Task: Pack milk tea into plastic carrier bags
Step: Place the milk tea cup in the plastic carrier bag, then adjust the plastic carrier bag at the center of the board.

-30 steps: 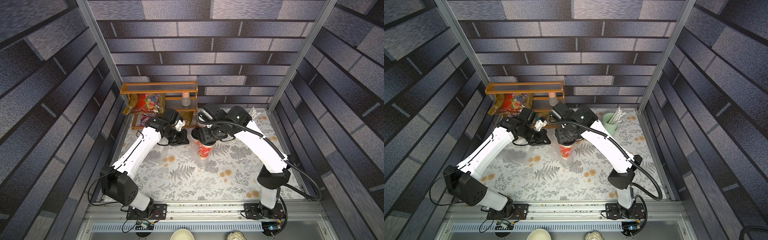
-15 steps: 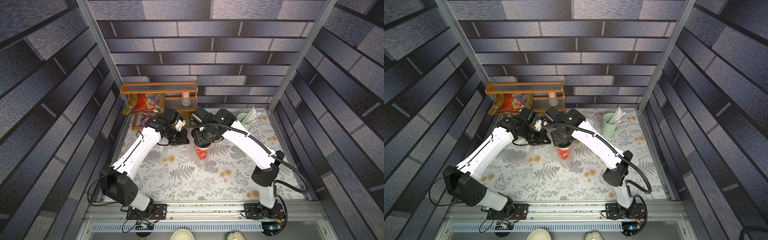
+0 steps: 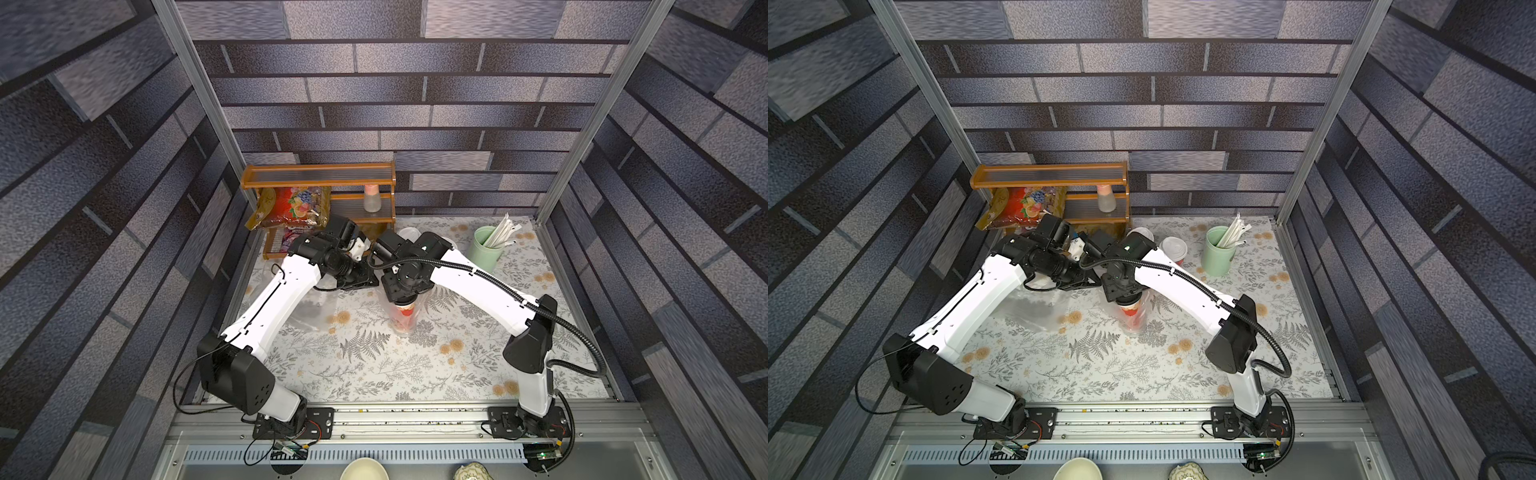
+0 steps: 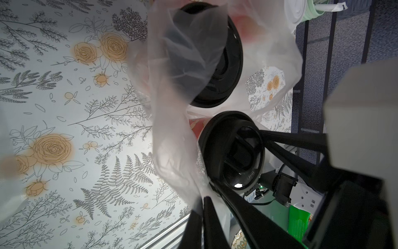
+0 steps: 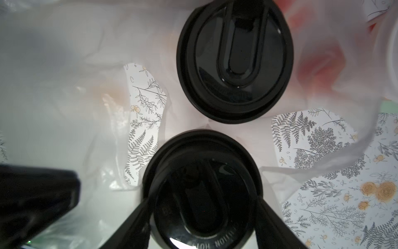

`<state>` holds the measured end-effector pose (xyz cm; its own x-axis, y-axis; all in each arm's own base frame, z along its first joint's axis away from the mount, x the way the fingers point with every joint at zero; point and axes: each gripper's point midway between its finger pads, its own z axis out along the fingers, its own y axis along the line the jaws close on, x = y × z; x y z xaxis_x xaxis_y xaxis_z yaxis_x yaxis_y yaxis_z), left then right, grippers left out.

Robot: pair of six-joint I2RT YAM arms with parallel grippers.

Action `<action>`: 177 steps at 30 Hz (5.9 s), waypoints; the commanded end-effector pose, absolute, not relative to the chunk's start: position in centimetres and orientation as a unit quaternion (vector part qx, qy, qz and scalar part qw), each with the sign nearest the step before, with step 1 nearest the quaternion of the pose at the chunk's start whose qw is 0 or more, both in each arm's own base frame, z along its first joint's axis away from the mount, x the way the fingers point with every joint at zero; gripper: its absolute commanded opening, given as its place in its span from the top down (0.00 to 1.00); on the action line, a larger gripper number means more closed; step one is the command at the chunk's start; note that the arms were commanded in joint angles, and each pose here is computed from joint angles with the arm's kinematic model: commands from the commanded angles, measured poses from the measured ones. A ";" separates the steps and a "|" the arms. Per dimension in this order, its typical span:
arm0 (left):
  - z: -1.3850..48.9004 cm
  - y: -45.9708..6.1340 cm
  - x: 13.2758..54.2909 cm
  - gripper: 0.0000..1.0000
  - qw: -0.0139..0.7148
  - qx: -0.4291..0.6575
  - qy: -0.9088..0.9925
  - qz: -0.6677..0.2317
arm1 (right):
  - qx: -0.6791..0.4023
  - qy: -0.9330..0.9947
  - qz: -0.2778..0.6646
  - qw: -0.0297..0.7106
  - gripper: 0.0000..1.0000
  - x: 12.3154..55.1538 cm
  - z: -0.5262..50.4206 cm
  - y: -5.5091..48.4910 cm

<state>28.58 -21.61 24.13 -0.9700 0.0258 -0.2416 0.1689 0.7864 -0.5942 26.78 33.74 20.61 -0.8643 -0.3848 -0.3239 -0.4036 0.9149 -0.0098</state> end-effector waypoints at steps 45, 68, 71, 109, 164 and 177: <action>25.7 -19.3 34.0 0.36 0.156 0.067 0.954 -0.248 | -0.160 0.965 0.039 0.204 0.22 32.6 24.8 29.1; 23.5 -21.2 34.9 0.49 0.119 0.226 0.961 -0.109 | -0.158 0.972 0.010 0.175 0.74 34.6 21.9 28.1; 23.6 -20.9 35.4 0.59 0.128 0.222 0.962 -0.099 | -0.157 0.971 0.010 0.177 0.77 34.5 22.2 27.9; 27.8 -21.2 36.7 1.00 0.171 0.111 0.955 -0.214 | -0.135 0.965 0.055 0.219 1.00 33.1 27.5 26.9; 25.5 -16.8 36.9 0.55 0.139 0.082 0.980 -0.115 | -0.096 0.966 0.130 0.203 0.55 32.9 27.2 29.5; 26.1 -17.2 38.2 0.51 0.161 0.076 0.968 -0.178 | -0.247 0.930 0.185 0.199 0.22 31.7 30.2 32.0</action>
<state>38.79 -16.88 24.67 -0.9519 0.0690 -0.2986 0.1607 0.9419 -0.2949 33.50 30.97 31.56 -0.8098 -0.2543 -0.5287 -0.4213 0.8792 0.2225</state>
